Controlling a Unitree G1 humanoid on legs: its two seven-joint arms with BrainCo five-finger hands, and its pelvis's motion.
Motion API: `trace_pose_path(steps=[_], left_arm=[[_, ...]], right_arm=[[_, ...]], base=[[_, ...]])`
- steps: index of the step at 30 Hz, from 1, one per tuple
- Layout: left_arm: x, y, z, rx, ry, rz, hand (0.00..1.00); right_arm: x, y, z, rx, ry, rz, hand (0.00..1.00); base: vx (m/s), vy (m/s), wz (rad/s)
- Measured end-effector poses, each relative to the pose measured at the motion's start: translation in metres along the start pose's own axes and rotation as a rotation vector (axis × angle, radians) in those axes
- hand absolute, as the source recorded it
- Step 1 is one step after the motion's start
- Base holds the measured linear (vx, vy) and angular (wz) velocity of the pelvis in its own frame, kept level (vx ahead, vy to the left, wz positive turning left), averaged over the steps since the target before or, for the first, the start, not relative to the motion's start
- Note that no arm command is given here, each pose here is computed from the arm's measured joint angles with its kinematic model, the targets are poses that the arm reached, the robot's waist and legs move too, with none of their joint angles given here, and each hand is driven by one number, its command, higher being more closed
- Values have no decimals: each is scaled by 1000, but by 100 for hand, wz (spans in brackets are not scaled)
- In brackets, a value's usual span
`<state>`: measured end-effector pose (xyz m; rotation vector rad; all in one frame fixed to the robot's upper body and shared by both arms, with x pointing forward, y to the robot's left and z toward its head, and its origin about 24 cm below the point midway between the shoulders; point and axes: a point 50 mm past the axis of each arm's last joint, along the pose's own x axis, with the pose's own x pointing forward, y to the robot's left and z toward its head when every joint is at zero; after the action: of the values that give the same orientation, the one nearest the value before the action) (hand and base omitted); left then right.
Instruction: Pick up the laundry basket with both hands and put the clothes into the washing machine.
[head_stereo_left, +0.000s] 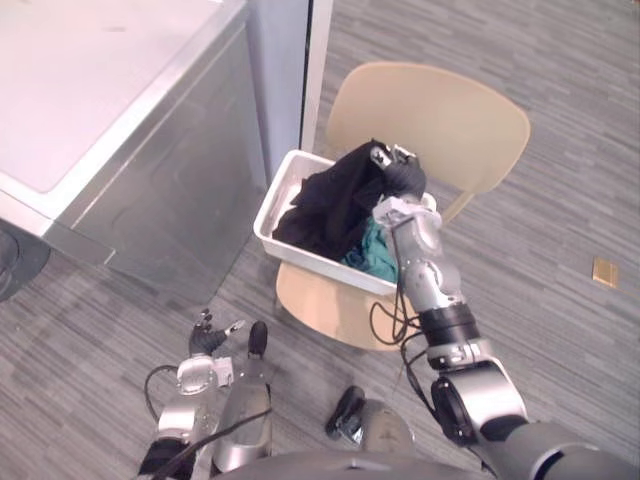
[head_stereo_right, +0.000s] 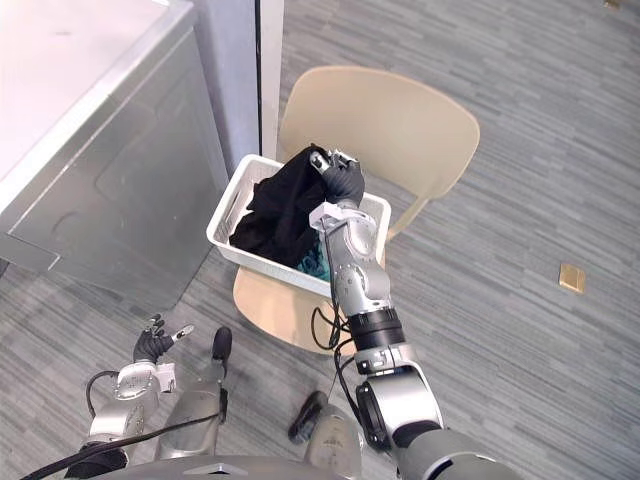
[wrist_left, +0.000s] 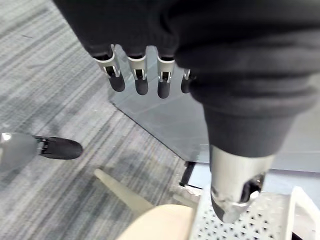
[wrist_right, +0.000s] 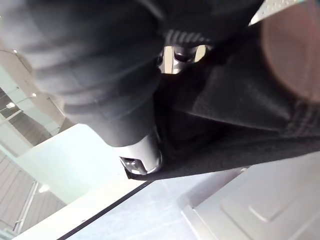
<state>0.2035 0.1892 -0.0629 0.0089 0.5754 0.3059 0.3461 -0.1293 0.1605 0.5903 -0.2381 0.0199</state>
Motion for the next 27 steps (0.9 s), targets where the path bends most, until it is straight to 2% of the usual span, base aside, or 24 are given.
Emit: trace_pose_path(steps=[4,11,17,23,25,27], left_arm=[[-5,-7,20,-55,-83,-15,0],[-15,-12,79,-48,-338,-14,0],[-19,-15,102,-31,-437,-6,0],[-15,-22,143,84,-586,-30,0],[1,-34,149,258,-578,-87,0],[13,-40,149,351,-539,-112,0]], right_arm=[[0,1,0,8,2,4,100],[0,3,-2,24,19,10,100],[-1,5,-5,13,36,22,100],[-3,13,-12,-6,69,58,100],[-4,15,-15,-19,87,76,100],[-5,19,-19,-21,103,95,100]], base=[[32,-28,-4],[-21,-8,-8],[-29,2,-17],[32,-22,-9],[34,-34,-7],[3,-30,-19]])
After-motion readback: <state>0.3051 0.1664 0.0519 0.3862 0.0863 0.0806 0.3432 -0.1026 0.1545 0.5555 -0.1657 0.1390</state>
